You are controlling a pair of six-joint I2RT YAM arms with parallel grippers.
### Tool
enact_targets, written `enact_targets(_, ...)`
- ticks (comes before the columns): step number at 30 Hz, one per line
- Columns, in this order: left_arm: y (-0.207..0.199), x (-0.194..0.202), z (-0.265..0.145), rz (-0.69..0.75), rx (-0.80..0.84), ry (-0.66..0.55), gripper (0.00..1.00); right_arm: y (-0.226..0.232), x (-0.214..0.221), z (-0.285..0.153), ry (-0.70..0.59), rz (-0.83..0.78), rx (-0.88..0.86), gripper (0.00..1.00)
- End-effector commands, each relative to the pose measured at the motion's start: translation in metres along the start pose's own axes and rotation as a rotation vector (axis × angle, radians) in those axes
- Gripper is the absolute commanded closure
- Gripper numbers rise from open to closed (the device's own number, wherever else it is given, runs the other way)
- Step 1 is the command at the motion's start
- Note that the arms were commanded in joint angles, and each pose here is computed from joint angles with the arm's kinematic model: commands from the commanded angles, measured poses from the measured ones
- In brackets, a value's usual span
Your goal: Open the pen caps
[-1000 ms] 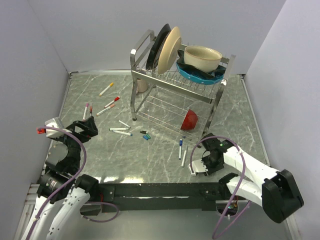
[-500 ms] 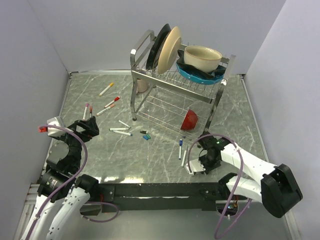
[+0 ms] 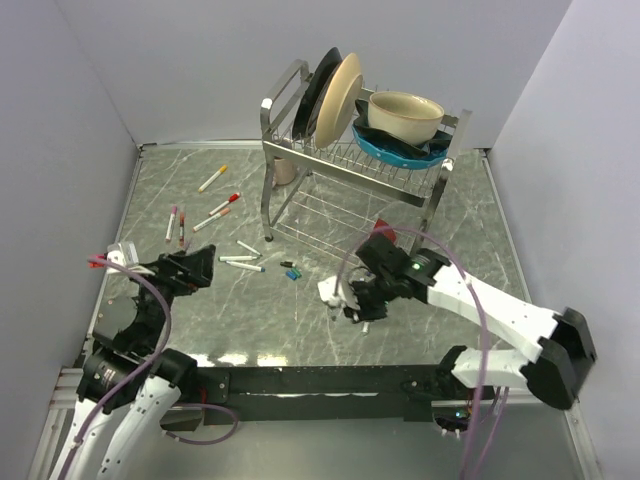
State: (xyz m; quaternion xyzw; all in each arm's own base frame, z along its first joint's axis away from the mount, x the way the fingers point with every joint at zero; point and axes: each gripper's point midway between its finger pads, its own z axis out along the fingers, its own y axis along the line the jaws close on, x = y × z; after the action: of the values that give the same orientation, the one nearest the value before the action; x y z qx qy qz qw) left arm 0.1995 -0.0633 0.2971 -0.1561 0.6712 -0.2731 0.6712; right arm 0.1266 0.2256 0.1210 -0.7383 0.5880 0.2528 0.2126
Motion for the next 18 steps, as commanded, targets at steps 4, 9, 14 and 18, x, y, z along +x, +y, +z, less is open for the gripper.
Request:
enact_targets(4, -0.017, 0.1, -0.014, -0.363, 0.104, 0.386, 0.01, -0.021, -0.067, 0.02, -0.179, 0.298, -0.113, 1.0)
enact_targets(9, -0.017, 0.129, -0.023, -0.453, 0.137, 0.481, 0.01, -0.029, -0.076, 0.037, -0.171, 0.412, -0.193, 1.0)
enact_targets(14, -0.015, 0.155, -0.023, -0.516, 0.171, 0.54, 0.01, -0.026, -0.076, 0.047, -0.172, 0.475, -0.238, 1.0)
enact_targets(18, -0.016, 0.162, -0.02, -0.519, 0.201, 0.533, 0.01, -0.032, -0.073, 0.053, -0.163, 0.525, -0.223, 1.0)
